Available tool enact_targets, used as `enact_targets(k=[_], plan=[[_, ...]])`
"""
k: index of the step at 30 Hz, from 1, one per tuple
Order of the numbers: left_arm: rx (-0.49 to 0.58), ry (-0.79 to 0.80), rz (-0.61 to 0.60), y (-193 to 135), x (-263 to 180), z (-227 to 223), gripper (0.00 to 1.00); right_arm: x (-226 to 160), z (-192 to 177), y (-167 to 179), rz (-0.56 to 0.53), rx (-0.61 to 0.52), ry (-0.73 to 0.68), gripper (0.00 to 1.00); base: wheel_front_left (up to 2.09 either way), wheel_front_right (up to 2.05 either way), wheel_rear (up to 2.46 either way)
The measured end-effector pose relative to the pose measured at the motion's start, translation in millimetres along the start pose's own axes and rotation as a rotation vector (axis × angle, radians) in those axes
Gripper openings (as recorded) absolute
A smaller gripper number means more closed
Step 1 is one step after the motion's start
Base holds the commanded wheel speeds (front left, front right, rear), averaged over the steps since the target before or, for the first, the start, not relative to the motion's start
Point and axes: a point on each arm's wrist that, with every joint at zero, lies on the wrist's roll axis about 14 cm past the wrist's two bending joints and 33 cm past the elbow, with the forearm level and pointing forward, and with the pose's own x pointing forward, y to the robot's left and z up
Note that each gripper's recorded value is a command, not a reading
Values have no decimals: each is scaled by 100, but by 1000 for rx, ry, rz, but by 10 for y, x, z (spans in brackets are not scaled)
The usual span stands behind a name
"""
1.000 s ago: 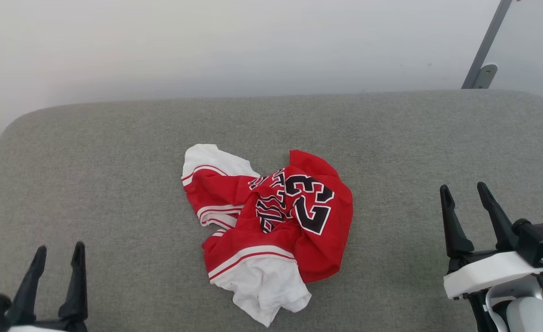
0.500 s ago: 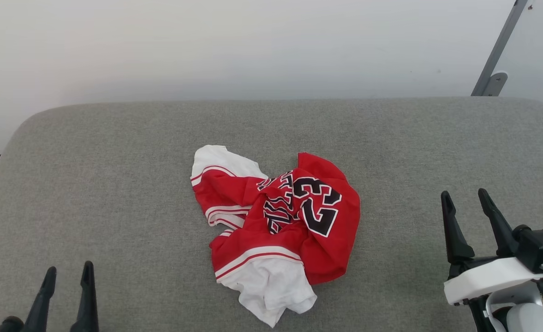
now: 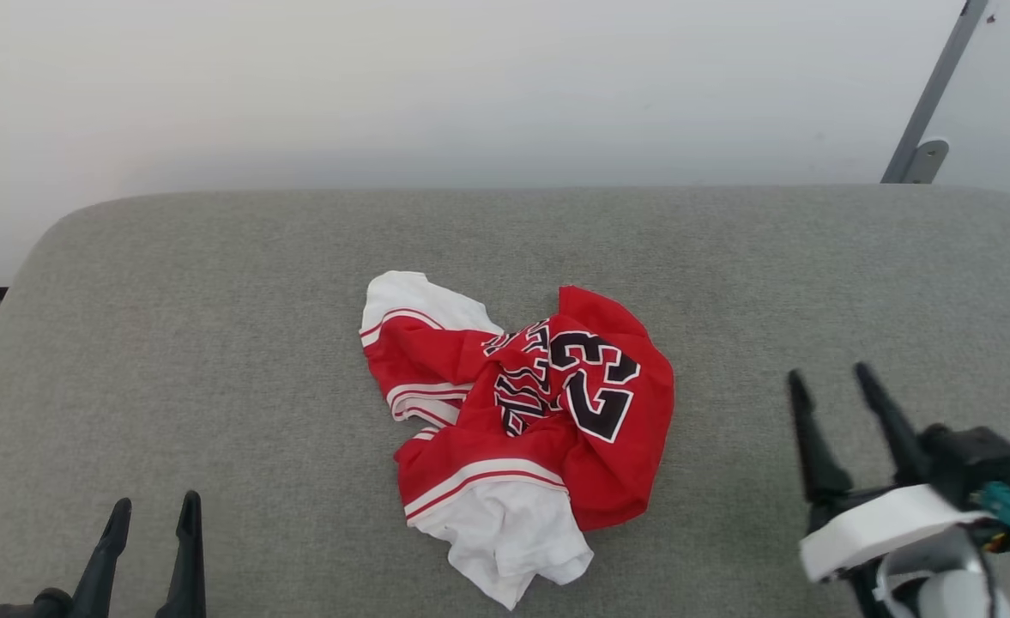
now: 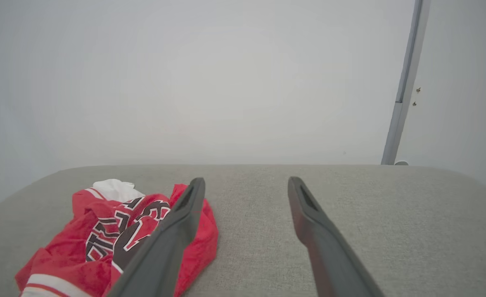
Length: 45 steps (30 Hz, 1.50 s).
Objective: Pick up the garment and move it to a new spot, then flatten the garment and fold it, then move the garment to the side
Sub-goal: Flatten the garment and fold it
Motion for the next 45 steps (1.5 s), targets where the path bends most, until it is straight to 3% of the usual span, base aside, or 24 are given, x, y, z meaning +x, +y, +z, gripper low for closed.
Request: enact_targets(k=[10, 15, 20, 25, 34, 35, 36, 37, 45], plan=[[8, -17, 28, 76, -57, 61, 100, -136, -676, 995, 376, -24, 354, 100, 0, 0, 0], [1, -19, 46, 111, -74, 66, 100, -273, -957, 1301, 533, -64, 534, 100, 0, 0, 0], [-7, -17, 65, 137, -86, 54, 100, -286, -1133, 1446, 628, -125, 651, 100, 0, 0, 0], [-26, -11, 90, 170, -85, 28, 100, -282, -1402, 1417, 678, -253, 780, 100, 0, 0, 0], [-38, 0, 134, 263, -75, -5, 100, -311, -1768, 1557, 785, -407, 897, 100, 0, 0, 0], [-40, -1, 136, 267, -67, -3, 100, -287, -1782, 1563, 786, -412, 897, 78, 0, 0, 0], [-42, -2, 137, 271, -59, -1, 100, -268, -1784, 1586, 790, -406, 890, 18, 0, 0, 0], [-43, -5, 138, 274, -50, 7, 100, -259, -1793, 1589, 794, -415, 890, 0, 0, 0, 0], [-48, -9, 122, 250, 48, 9, 100, 42, -1501, 1329, 697, -375, 814, 0, 0, 0, 0]])
